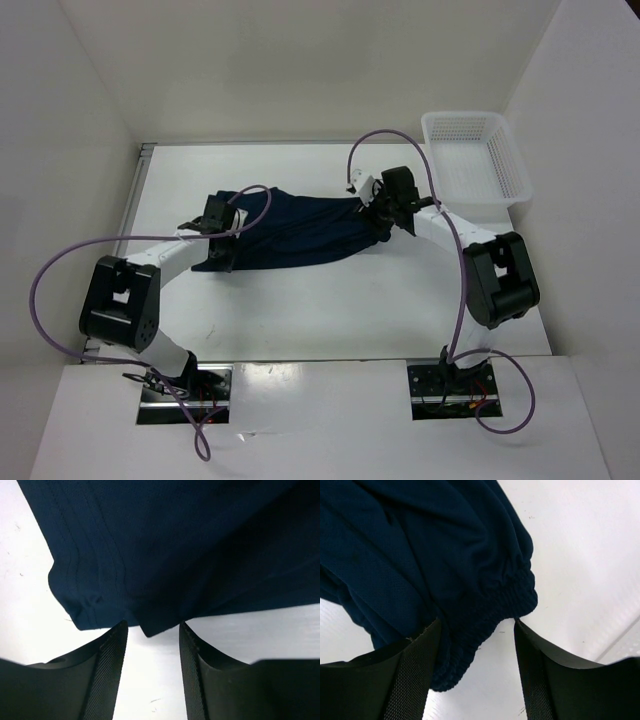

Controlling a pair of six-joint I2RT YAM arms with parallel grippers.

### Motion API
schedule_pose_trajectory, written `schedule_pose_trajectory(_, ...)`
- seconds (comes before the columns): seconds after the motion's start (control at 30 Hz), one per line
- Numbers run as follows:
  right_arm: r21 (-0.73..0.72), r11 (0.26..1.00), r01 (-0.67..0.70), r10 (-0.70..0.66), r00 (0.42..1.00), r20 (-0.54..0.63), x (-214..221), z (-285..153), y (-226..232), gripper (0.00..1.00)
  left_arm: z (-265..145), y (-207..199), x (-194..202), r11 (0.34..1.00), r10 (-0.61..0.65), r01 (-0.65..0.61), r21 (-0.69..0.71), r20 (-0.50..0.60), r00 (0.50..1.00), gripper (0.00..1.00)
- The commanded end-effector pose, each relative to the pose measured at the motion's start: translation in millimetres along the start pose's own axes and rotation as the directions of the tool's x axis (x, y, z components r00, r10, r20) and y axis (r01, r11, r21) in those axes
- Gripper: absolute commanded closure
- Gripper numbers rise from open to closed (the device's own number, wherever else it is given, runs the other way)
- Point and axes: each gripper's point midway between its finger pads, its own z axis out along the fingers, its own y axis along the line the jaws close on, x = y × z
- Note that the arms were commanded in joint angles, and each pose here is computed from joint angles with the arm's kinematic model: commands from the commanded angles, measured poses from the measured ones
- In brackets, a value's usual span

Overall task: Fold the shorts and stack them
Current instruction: Fold the shorts

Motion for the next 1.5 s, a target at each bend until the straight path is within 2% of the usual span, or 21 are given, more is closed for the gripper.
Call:
schedule_pose_trajectory(0.0,0.013,0.999,0.033,-0.034,0.998,0.049,-15,-17,-2,0.34,8,4,-10,1.0,-0.008,0.009,-0.028,0.032,0.999,0.48)
schedule_pose_trajectory(0.13,-0.012,0.999,0.051,-0.051,0.998,0.032,-8,-17,4,0.34,12,3,-7,1.0,-0.004,0.005,-0.027,0.014,1.0,0.6)
schedule_pose_trajectory(0.3,0.0,0.993,0.116,-0.116,0.993,0.011,-2,-21,2,0.33,21,0,9,1.0,0.013,-0.014,-0.02,-0.065,0.998,0.87)
schedule_pose_trajectory(0.33,-0.014,0.991,0.135,-0.135,0.991,-0.004,2,-25,4,0.34,21,2,9,0.999,0.013,-0.015,-0.03,-0.066,0.998,0.98)
schedule_pose_trajectory(0.37,-0.028,0.987,0.159,-0.159,0.987,0.008,-4,-27,4,0.36,20,2,4,0.999,0.01,-0.012,-0.031,-0.054,0.998,1.0)
schedule_pose_trajectory(0.53,-0.073,0.977,0.201,-0.198,0.979,0.053,-28,-42,1,0.36,0,8,-28,0.999,0.012,-0.012,-0.039,-0.022,1.0,1.0)
schedule_pose_trajectory(0.6,-0.122,0.955,0.27,-0.265,0.963,0.054,-25,-44,8,0.36,-8,10,-33,0.999,0.012,-0.013,-0.039,-0.023,1.0,1.0)
schedule_pose_trajectory(0.67,-0.163,0.948,0.273,-0.27,0.962,0.04,-22,-50,13,0.36,-16,12,-44,0.999,0.006,-0.006,-0.041,0.005,1.0,1.0)
schedule_pose_trajectory(0.8,-0.202,0.936,0.29,-0.286,0.957,0.047,-24,-60,23,0.3,-27,19,-56,0.998,-0.002,0.005,-0.063,0.04,0.999,1.0)
schedule_pose_trajectory(0.9,-0.248,0.927,0.281,-0.29,0.957,-0.001,0,-60,37,0.26,-28,26,-61,0.996,-0.014,0.019,-0.091,0.054,0.998,1.0)
schedule_pose_trajectory(1.1,-0.173,0.951,0.257,-0.267,0.963,-0.037,21,-44,35,0.25,-31,43,-78,0.987,-0.044,0.061,-0.148,0.115,0.992,1.0)
schedule_pose_trajectory(1.13,-0.155,0.953,0.26,-0.271,0.961,-0.053,25,-40,32,0.29,-32,44,-84,0.987,-0.048,0.068,-0.149,0.135,0.99,1.0)
schedule_pose_trajectory(1.3,-0.095,0.955,0.282,-0.287,0.957,-0.041,24,-26,22,0.36,-35,48,-87,0.983,-0.05,0.074,-0.168,0.142,0.989,1.0)
schedule_pose_trajectory(1.4,-0.034,0.962,0.271,-0.272,0.962,-0.024,17,-16,11,0.45,-35,48,-87,0.983,-0.05,0.074,-0.168,0.142,0.989,1.0)
schedule_pose_trajectory(1.47,0.002,0.964,0.265,-0.265,0.964,-0.026,15,-12,4,0.62,-38,51,-91,0.981,-0.054,0.083,-0.177,0.162,0.985,1.0)
